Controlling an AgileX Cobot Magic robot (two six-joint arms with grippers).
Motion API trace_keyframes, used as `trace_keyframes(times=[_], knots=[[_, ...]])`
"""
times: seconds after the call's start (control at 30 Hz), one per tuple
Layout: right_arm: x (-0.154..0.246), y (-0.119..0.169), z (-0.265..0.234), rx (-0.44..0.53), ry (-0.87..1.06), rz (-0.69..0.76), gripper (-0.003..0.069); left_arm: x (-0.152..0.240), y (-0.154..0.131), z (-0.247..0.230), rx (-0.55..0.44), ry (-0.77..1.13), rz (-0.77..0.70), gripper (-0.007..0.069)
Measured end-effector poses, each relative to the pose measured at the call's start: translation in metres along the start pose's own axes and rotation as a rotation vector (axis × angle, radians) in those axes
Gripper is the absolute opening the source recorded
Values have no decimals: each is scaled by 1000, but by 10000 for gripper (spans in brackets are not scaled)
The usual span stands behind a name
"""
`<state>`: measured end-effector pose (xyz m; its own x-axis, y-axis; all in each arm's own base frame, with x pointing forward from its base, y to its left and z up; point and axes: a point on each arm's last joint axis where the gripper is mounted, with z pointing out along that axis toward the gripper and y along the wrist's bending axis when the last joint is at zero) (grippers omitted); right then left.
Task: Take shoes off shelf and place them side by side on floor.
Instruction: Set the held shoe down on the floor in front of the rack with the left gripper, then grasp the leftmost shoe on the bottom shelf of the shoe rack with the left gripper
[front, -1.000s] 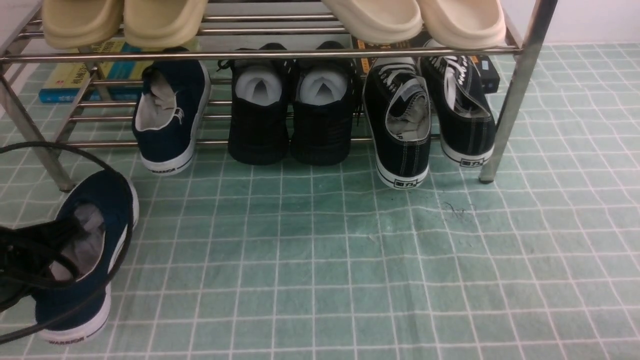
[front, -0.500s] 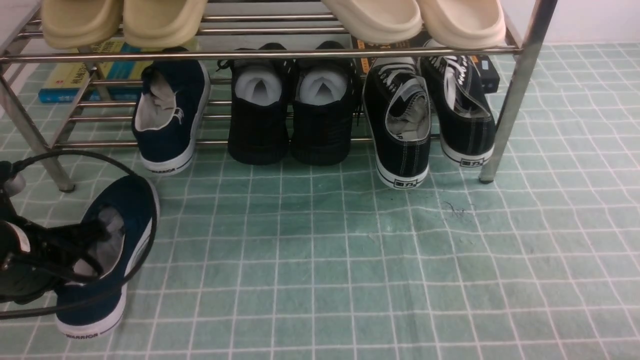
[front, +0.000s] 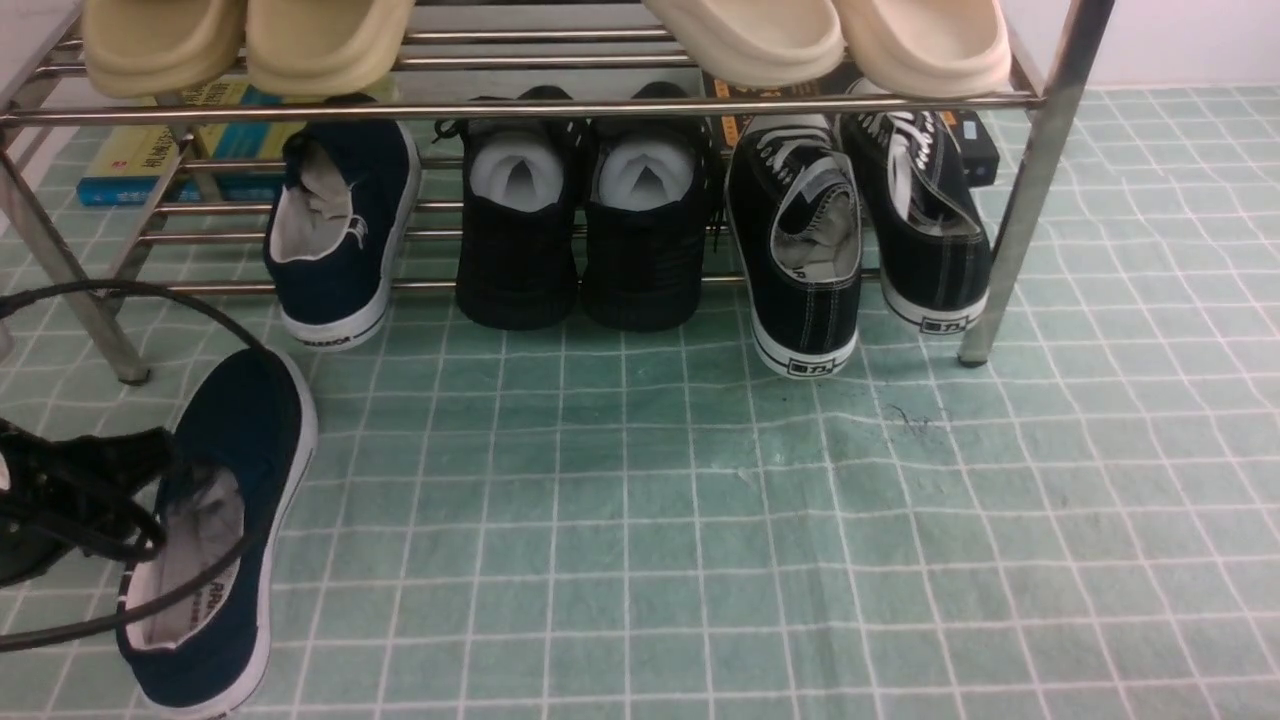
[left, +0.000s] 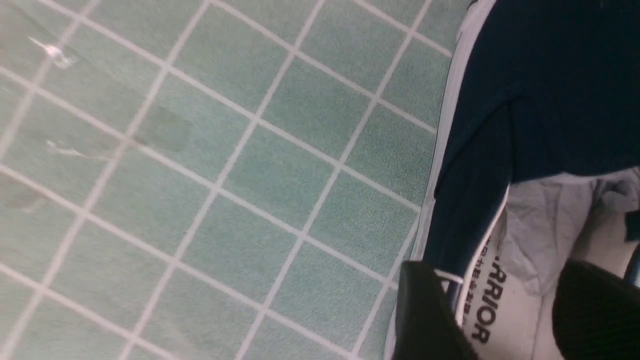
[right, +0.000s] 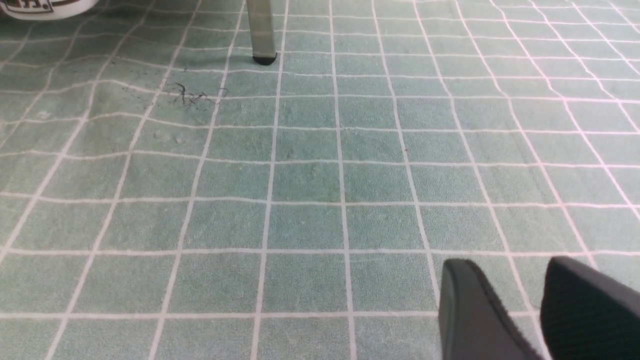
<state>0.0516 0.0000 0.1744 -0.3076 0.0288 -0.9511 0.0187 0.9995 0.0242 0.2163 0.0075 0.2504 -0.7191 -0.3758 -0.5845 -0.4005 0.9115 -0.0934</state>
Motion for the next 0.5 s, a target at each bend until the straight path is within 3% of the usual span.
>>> trace_keyframes(times=[0.13, 0.3, 0.5], knots=[[0, 0, 0, 0, 0, 0, 239, -4, 4, -33, 7, 5, 74, 298], [0, 0, 0, 0, 0, 0, 239, 11, 10, -67, 60, 98, 116, 36], [0, 0, 0, 0, 0, 0, 239, 19, 5, -76, 150, 163, 74, 1]])
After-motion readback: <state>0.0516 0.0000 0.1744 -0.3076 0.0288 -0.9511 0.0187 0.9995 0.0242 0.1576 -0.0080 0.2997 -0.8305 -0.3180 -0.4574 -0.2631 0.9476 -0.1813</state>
